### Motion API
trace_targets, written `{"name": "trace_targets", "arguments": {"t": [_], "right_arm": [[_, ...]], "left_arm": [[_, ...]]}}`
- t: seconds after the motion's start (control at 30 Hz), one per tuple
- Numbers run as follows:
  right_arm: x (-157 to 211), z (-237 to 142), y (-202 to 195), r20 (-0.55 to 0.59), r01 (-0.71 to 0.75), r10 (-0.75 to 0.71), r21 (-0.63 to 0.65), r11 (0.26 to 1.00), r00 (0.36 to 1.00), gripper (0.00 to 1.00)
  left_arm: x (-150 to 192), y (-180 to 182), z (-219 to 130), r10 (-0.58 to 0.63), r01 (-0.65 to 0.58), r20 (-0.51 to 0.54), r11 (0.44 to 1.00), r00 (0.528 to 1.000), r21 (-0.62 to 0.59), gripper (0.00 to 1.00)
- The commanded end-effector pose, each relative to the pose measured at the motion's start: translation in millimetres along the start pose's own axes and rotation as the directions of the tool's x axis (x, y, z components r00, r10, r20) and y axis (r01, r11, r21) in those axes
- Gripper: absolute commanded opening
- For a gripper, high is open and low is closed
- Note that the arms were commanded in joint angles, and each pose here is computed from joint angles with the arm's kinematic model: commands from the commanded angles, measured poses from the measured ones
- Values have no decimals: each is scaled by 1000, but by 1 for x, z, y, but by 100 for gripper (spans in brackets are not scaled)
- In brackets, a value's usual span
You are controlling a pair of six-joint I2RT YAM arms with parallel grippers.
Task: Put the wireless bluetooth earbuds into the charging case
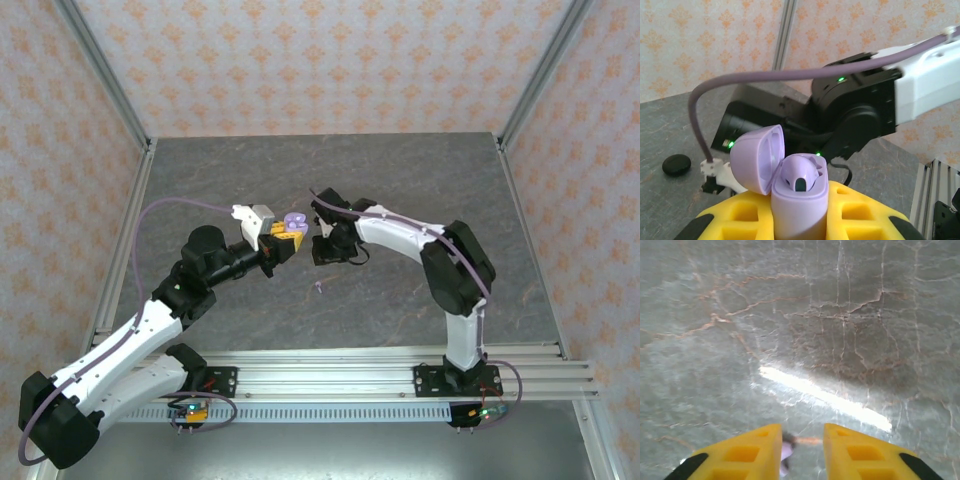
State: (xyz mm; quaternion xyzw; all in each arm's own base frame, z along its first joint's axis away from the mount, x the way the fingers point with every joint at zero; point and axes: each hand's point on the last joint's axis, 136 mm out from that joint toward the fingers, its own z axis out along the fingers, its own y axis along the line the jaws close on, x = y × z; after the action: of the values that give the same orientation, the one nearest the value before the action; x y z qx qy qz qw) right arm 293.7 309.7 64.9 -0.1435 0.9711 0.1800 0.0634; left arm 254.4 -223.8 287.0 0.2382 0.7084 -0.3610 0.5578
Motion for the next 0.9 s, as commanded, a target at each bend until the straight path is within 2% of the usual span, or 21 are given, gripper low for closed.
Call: {"name": "trace_targets", "arguments": {"t": [0.0,0.13,0.37,0.5,0.87], "right_arm": [[5,-14,9,25,0,1,-54,999,1000,36],[15,-12,12,21,31,-31,-32,999,999,41],[22,-3,2,56,22,-31,147,989,998,46],[27,4,13,41,26,-30,110,994,999,47],[37,17,13,-2,63,-64,207,976,998,46]], "left_arm": [[2,2,0,0,0,-3,1000,1000,0,14],[1,2,0,2,-2,-1,1000,1000,-2,14],[-1,1,-2,6,-6,1,1000,1000,-3,14],[0,1,-3,5,-5,-1,1000,1000,-5,14],[1,1,-3,4,-4,0,1000,1000,-6,14]]}}
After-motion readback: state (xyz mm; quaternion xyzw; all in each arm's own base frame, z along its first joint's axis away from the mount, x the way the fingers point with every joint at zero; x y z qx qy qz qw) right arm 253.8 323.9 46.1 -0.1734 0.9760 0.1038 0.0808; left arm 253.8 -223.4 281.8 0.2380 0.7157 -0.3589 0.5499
